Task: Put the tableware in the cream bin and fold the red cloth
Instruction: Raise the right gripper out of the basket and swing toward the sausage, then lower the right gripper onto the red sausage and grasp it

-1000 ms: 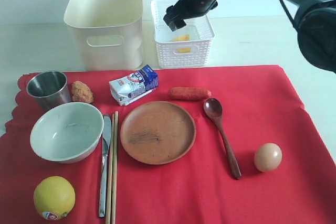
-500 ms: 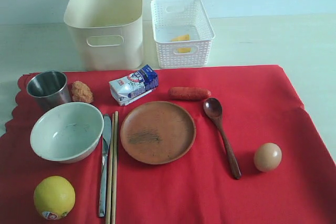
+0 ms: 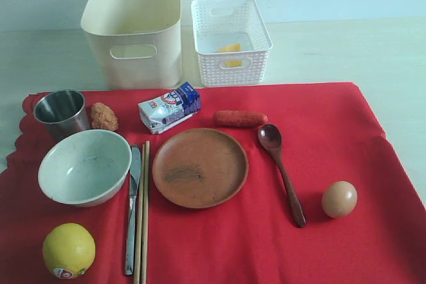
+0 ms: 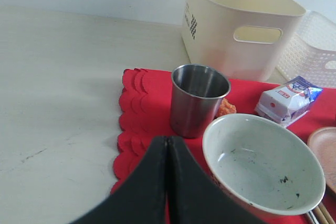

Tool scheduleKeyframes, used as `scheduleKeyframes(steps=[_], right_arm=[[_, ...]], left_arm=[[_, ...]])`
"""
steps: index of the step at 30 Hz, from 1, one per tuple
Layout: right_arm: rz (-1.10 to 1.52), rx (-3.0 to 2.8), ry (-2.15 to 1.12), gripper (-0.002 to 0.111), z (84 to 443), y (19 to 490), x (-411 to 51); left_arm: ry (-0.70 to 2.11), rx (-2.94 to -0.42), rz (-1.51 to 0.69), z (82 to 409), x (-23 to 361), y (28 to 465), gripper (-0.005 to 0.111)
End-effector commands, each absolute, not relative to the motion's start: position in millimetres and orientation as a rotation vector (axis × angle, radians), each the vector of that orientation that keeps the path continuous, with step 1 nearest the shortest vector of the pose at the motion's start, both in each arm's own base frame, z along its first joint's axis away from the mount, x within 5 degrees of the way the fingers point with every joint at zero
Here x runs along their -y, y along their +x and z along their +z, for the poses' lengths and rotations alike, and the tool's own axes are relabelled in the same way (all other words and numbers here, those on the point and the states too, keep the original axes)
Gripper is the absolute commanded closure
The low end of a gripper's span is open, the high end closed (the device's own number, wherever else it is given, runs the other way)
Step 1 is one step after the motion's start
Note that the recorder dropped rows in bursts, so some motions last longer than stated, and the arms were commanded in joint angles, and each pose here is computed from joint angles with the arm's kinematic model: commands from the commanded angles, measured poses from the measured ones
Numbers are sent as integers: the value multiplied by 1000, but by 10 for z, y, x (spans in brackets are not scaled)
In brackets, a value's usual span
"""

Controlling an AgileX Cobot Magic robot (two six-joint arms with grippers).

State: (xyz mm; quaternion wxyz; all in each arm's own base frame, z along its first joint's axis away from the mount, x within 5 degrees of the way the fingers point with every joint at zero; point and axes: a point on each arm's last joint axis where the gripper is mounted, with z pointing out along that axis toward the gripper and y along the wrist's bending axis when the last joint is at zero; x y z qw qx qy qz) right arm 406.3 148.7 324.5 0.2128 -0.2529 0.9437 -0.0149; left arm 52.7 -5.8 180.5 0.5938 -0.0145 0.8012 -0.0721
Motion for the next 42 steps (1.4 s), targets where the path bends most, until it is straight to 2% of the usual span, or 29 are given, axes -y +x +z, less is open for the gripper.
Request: scheduleKeyframes(steps=[1, 7, 15, 22, 29, 42], right_arm=[[-56, -2636, -751, 37, 3232, 3773, -1356], [60, -2554, -936, 37, 3178, 3372, -1312], [405, -2408, -1230, 37, 2814, 3102, -1487], [358, -2306, -1456, 39, 2354, 3153, -1502], [331, -2339, -1445, 54, 2000, 3345, -1551], [322, -2340, -1475, 50, 1756, 3666, -1665]], left_arm=[[-42, -1854, -176, 1801, 60, 526, 107], [-40, -1854, -175, 1801, 60, 526, 107], [-42, -1854, -176, 1801, 60, 526, 107], [-40, -1854, -175, 1801, 60, 526, 107], [-40, -1854, -175, 1801, 60, 526, 107], [-40, -1854, -175, 1801, 60, 526, 107]])
